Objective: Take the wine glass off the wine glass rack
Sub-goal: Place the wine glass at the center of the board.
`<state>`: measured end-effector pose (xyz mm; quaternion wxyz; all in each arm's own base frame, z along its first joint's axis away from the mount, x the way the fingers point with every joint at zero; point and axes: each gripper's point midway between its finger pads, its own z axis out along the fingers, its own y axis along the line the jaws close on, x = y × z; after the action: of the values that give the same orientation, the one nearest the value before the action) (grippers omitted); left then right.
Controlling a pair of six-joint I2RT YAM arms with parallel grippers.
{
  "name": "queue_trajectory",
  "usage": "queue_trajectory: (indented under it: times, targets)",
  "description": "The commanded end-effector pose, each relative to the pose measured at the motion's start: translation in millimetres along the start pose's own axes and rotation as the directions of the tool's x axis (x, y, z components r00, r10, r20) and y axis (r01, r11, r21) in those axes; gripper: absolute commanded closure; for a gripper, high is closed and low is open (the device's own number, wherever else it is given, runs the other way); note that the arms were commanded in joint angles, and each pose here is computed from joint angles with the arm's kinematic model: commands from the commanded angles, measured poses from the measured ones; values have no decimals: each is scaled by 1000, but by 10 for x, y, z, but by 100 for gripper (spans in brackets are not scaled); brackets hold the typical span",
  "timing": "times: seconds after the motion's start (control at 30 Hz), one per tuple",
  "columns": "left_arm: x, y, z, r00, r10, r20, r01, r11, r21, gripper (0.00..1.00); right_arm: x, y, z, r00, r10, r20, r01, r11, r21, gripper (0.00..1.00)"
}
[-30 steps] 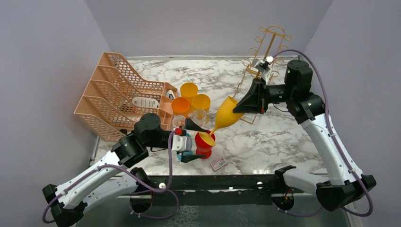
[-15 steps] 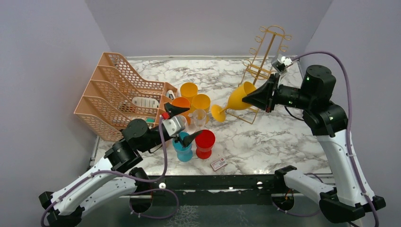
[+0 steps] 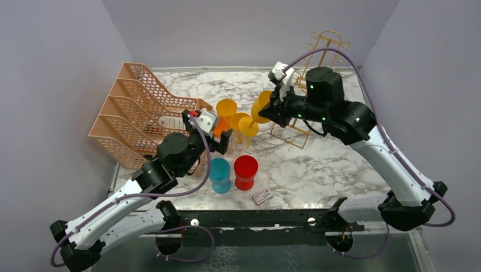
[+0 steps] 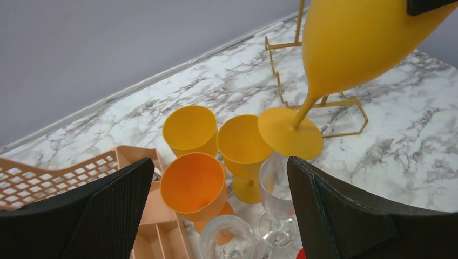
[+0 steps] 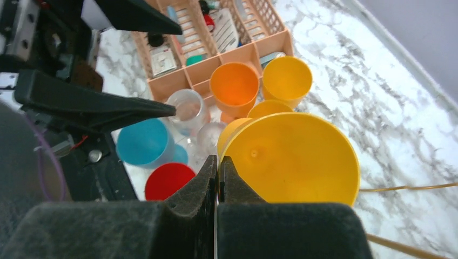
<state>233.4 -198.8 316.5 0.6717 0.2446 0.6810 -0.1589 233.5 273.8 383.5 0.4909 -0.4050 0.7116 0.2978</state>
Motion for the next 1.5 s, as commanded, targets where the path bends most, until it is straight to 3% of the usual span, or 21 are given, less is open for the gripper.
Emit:
queue_trajectory:
  times: [0.0,0.17,0.3,0.43,0.6,0.9,1.2,1.47]
  targets:
    - [-161,327,-106,996,-84,23,87,980,-178,1,-387,-416,58,990,-140,27,128,957,260,99]
    - [-68,390,-157,993,-121,-4,117,968,-223,1,-578,-730,271,979,-203,4,186,904,385,99]
    - [12,343,-154,989,-149,-21,141,968,-209,1,-488,-844,627,979,-194,-53,200,902,383,99]
    - [7,186,-130,987,-156,-29,151,981,-124,1,-287,-912,941,980,-164,-110,194,908,370,99]
    - [12,222,-174,985,-171,-32,165,976,-141,1,64,-1074,1251,969,-138,-205,212,893,398,99]
    - [-33,182,-245,979,-203,-6,202,974,-105,1,544,-1027,1732,968,-81,-238,159,930,332,99]
    - [14,164,-282,974,-226,-19,223,970,-99,1,1045,-1160,1936,953,-14,-304,120,935,333,96]
    - [4,143,-282,971,-239,-19,236,967,-90,1,1168,-1209,2040,953,9,-304,96,940,328,89]
